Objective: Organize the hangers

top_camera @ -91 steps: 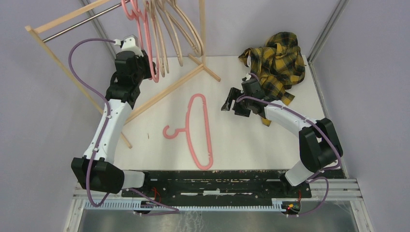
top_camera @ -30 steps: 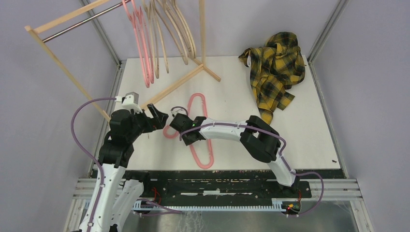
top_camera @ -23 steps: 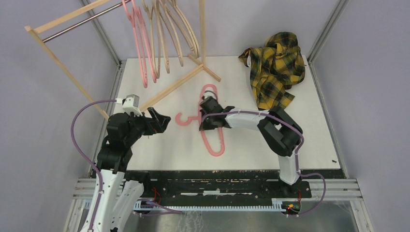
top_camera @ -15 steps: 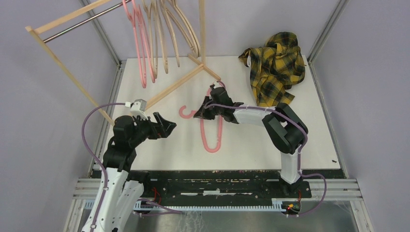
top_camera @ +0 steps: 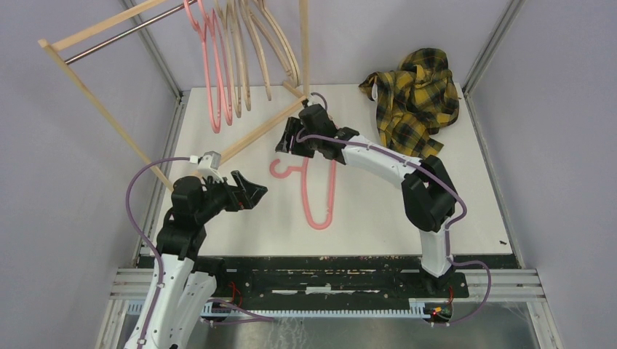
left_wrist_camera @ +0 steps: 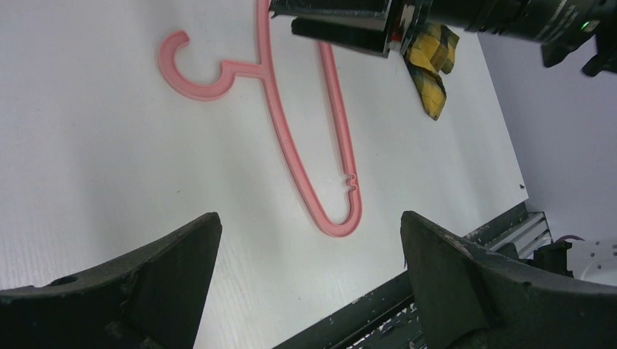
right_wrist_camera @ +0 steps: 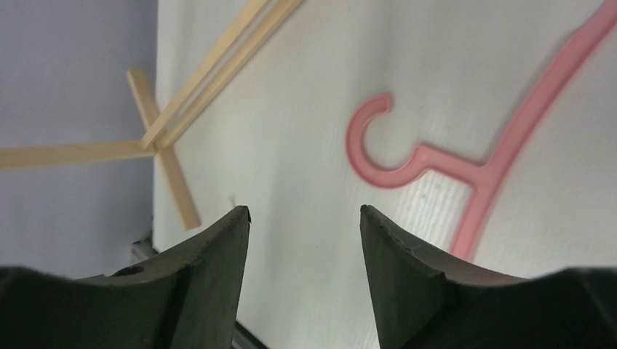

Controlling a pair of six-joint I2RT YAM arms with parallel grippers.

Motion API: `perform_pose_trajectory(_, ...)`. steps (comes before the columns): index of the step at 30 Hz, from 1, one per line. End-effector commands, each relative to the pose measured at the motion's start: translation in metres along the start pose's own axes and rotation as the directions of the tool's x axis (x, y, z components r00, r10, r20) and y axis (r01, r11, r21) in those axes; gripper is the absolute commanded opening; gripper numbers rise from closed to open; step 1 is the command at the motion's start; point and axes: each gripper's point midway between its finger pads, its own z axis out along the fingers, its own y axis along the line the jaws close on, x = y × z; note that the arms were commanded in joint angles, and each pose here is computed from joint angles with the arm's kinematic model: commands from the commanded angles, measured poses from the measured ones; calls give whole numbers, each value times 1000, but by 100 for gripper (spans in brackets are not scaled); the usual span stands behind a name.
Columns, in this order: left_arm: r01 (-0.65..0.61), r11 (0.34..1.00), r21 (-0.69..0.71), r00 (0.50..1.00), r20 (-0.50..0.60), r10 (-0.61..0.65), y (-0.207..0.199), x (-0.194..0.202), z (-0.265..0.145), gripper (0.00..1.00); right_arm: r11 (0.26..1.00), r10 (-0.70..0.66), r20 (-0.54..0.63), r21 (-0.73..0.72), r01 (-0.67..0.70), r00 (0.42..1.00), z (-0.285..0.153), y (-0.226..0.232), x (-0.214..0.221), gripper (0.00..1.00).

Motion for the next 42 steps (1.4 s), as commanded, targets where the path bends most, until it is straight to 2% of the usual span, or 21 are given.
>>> perform_pose_trajectory(1, 26, 998, 56, 999, 40, -29, -14, -14, 1, 98, 930, -224, 5, 299, 212, 975, -6, -40, -29, 67)
perform_pose_trajectory(6, 39, 998, 52, 999, 24, -40, -14, -16, 4, 96, 887, -260, -59, 379, 262, 964, 21, -54, -33, 68)
perform_pose_trajectory(14, 24, 998, 62, 999, 35, -27, -20, -23, 0, 95, 812, -253, -97, 520, 266, 963, 43, -107, -33, 66)
perform_pose_trajectory(21, 22, 997, 78, 999, 32, -24, -23, -24, 2, 94, 780, -250, -116, 564, 271, 961, 54, -126, -27, 63)
perform_pose_trajectory(26, 32, 995, 94, 999, 23, -35, -25, -21, 2, 93, 749, -251, -148, 596, 289, 956, 61, -143, -17, 49)
perform_pose_trajectory(35, 30, 994, 101, 999, 30, -33, -27, -21, -1, 92, 726, -208, -223, 617, 304, 952, 74, -175, 13, 52)
perform_pose_trajectory(37, 30, 994, 103, 999, 29, -33, -27, -20, -1, 92, 734, -186, -229, 614, 290, 955, 74, -180, 18, 45)
perform_pose_trajectory(40, 30, 994, 106, 999, 23, -33, -28, -19, -1, 92, 746, -153, -217, 615, 256, 964, 73, -186, 20, 17)
perform_pose_trajectory(42, 31, 994, 104, 999, 20, -33, -27, -18, -1, 91, 767, -118, -196, 605, 214, 974, 73, -189, 19, 3)
